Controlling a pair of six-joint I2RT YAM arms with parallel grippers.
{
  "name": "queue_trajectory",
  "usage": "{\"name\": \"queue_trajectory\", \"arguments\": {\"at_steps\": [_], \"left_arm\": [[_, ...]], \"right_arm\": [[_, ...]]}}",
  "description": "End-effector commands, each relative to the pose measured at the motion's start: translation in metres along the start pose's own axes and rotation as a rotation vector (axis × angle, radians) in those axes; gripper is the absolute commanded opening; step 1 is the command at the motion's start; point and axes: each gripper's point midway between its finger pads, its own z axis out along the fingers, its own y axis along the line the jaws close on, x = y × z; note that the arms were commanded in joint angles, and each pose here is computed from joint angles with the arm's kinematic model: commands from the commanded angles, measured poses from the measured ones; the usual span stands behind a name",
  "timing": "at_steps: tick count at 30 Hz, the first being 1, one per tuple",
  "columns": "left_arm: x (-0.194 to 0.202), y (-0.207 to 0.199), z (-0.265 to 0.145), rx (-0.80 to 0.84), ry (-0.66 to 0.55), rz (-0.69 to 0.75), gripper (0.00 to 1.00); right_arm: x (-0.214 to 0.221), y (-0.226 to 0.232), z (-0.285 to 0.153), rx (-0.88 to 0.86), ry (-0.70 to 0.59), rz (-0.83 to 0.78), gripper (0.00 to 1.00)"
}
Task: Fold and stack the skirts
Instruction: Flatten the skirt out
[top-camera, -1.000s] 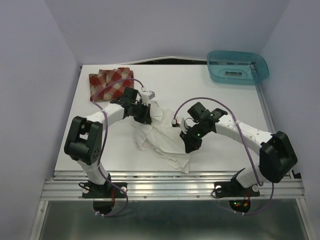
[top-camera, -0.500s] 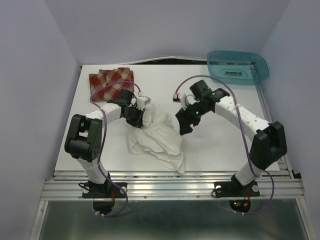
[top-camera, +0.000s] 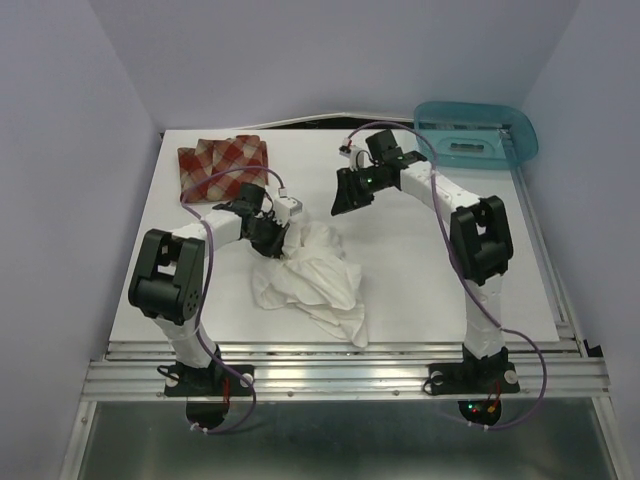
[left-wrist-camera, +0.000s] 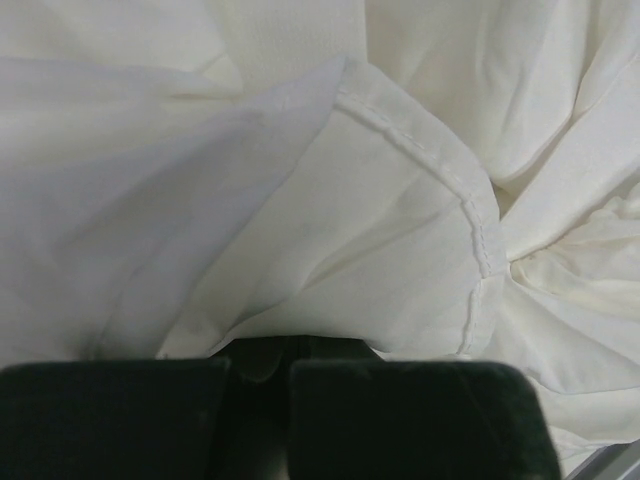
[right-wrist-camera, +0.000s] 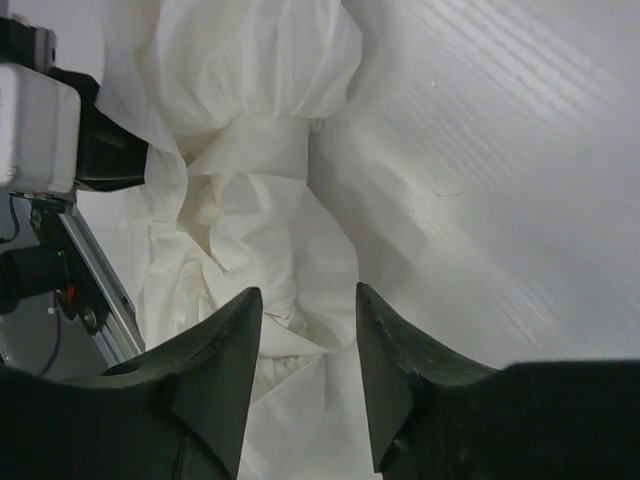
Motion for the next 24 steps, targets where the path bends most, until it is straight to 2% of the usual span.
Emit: {"name": "queue_trajectory", "arguments": {"at_steps": [1,2,4,8,15,19,24], "left_arm": [[0.003,-0.01,-0.007,0.026,-0.014,0.024,0.0],[0.003,-0.01,-0.007,0.029,-0.014,0.026,0.0],[0.003,-0.01,-0.006,0.029,-0.022,0.026,0.0],[0.001,-0.011,-0.004,0.047,-0.029,0.009,0.0],[0.0,-0.003,-0.005,0.062,-0.033,-0.052,0.0],[0.0,0.001,-0.007,0.074,-0.041,-0.069,0.0],[0.001,0.003,-0.008,0.08,-0.049,-0.085,0.0]], "right_arm": [[-0.011,0.051,0.009,-0.131,-0.066,-0.151,0.44],[-0.009,0.072,0.007,-0.152,-0.077,-0.214,0.4],[0.006,0.086,0.015,-0.175,-0.062,-0.313,0.39],[0.027,0.092,0.028,-0.193,-0.008,-0.356,0.39],[0.056,0.084,0.054,-0.15,0.053,-0.457,0.44],[0.065,0.072,0.068,-0.122,0.067,-0.482,0.52],[0.072,0.062,0.083,-0.101,0.082,-0.506,0.53]]}}
